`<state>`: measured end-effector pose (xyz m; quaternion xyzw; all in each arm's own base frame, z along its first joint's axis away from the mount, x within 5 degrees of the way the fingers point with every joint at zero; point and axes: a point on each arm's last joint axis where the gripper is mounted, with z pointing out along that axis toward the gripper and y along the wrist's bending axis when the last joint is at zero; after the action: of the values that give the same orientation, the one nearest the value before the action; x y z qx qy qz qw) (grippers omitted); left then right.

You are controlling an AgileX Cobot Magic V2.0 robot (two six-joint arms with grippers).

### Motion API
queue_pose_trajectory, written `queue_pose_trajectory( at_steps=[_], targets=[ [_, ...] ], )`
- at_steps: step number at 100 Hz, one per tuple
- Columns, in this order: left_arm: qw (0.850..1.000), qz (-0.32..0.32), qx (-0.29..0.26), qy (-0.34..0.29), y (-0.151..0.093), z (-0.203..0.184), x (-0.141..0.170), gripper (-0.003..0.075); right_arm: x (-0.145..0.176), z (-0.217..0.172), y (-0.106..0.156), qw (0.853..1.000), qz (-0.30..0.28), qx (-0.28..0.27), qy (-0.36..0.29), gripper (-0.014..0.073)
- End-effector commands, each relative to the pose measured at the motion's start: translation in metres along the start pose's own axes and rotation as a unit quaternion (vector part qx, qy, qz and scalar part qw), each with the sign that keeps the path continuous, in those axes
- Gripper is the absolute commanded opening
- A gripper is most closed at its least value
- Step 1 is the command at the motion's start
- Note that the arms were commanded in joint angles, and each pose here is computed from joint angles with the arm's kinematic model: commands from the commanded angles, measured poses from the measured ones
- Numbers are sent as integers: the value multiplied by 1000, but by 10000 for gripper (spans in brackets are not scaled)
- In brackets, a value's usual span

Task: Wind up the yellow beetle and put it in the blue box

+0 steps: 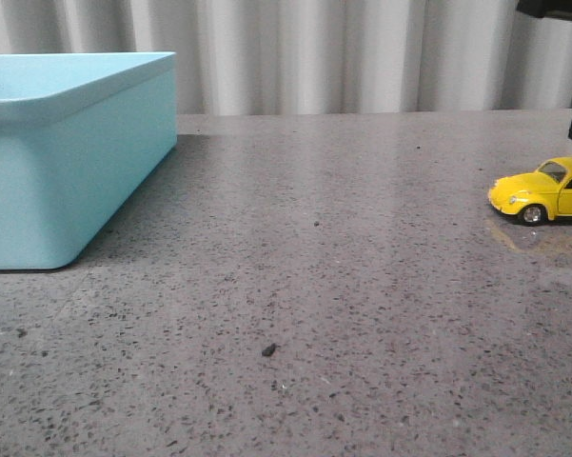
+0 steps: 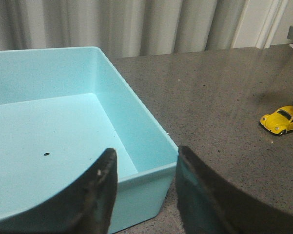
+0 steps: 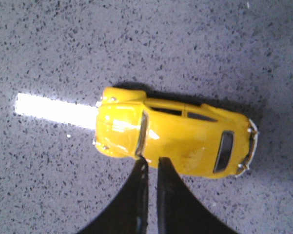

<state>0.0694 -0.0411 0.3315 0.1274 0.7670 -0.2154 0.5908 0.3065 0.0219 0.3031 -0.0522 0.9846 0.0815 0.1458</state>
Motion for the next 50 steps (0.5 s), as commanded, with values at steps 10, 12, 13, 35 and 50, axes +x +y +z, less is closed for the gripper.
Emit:
queue_pose_trajectory(
  at_steps=[10, 12, 13, 35, 50],
  targets=[
    [999, -3, 2, -43, -2, -2, -16, 260, -10, -7, -1, 999, -5, 5, -37, -50],
    [999, -3, 2, -43, -2, -2, -16, 260, -10, -6, -1, 999, -4, 5, -36, -50],
    [999, -3, 2, -43, -2, -2, -16, 260, -11, -5, -1, 999, -4, 5, -35, -50],
    [999, -4, 1, -39, -1, -1, -14, 260, -13, -3, -3, 999, -5, 9, -40, -50],
    [1000, -6, -1, -25, 1, 3, -5, 260, -12, -3, -4, 999, -6, 14, -38, -50]
  ],
)
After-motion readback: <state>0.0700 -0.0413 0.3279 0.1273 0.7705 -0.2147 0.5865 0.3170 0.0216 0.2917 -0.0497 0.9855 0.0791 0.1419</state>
